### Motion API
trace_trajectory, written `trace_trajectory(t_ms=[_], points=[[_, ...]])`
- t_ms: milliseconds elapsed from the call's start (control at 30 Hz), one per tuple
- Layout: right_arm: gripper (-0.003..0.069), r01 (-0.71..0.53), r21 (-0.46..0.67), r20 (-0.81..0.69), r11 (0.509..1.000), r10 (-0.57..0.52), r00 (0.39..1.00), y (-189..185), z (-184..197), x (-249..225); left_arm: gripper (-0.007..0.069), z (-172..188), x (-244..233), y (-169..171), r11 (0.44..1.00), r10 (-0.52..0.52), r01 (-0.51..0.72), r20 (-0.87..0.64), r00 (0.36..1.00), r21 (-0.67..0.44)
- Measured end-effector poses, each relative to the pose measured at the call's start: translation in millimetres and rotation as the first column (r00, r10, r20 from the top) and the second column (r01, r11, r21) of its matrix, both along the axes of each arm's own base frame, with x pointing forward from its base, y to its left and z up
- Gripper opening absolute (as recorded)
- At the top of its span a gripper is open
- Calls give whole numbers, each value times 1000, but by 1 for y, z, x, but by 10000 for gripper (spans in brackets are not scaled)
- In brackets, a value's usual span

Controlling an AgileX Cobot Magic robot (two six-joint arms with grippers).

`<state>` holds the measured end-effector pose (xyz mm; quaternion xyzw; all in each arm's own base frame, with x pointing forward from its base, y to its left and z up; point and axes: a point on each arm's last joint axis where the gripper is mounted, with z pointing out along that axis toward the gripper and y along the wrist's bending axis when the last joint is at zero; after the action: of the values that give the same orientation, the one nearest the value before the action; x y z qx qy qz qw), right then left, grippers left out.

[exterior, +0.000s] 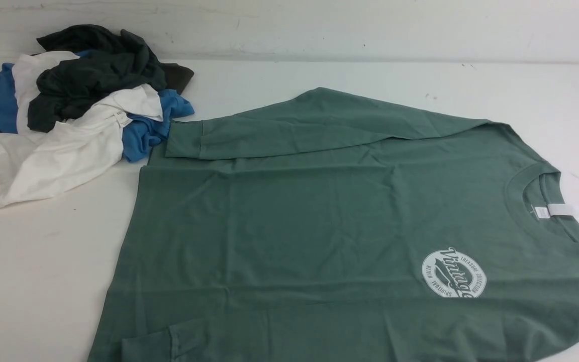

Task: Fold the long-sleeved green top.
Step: Use the left arm to clamp the cuff closest to it

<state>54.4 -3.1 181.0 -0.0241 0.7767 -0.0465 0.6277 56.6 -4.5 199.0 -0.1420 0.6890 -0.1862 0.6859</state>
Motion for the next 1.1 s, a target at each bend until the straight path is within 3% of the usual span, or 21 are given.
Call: trace_trajectory(t_ms=[100, 233, 300, 367, 400, 433, 467, 533, 600, 667, 700, 767, 933, 1033, 1100], points=[[-15, 0, 3, 1, 1000, 0, 1000, 0, 0, 0, -4, 6, 0, 3, 997, 28, -24, 57, 998, -69], [-15, -8, 162, 69, 987, -3, 998, 3, 4, 1, -4, 22, -3, 12, 969, 126, -74, 212, 969, -236], [-15, -21, 310, 142, 950, -25, 990, 4, 10, 2, -4, 39, -7, 13, 958, 137, -59, 268, 954, -280], [-15, -48, 469, 232, 882, -71, 970, 3, 19, 2, -4, 59, -12, 11, 962, 113, -27, 303, 946, -273], [-15, -51, 484, 240, 874, -76, 968, 3, 20, 2, -4, 64, -13, 10, 964, 102, -18, 306, 947, -266], [-15, -75, 576, 293, 814, -120, 949, 1, 26, 2, -4, 83, -20, 6, 973, 57, 17, 312, 948, -228], [-15, -90, 620, 323, 779, -149, 935, -1, 30, 1, -4, 92, -22, 2, 982, 12, 41, 279, 960, -185], [-15, -102, 644, 348, 758, -172, 922, -2, 32, 1, -4, 103, -23, -2, 987, -35, 69, 224, 974, -143], [-15, -117, 674, 379, 729, -206, 902, -5, 36, 0, -4, 116, -15, -12, 989, -140, 140, -3, 990, -56], [-15, -121, 678, 388, 725, -213, 897, -6, 37, 0, -4, 110, -3, -19, 977, -211, 213, -252, 944, -22], [-15, -121, 679, 388, 725, -214, 897, -6, 37, 0, -4, 109, -1, -20, 975, -217, 221, -278, 936, -16], [-15, -121, 683, 385, 720, -215, 898, -6, 37, 0, -4, 89, 18, -26, 944, -268, 331, -597, 756, -5], [-15, -132, 721, 383, 681, -232, 894, -6, 37, 0, -4, 52, 49, -27, 866, -261, 500, -874, 409, -24], [-15, -126, 737, 311, 664, -167, 936, 0, 35, 0, -4, 39, 63, -27, 847, -251, 529, -915, 316, -49], [-15, -136, 716, 242, 685, -61, 968, 8, 45, -3, -4, 35, 68, -27, 844, -248, 534, -925, 288, -60]])
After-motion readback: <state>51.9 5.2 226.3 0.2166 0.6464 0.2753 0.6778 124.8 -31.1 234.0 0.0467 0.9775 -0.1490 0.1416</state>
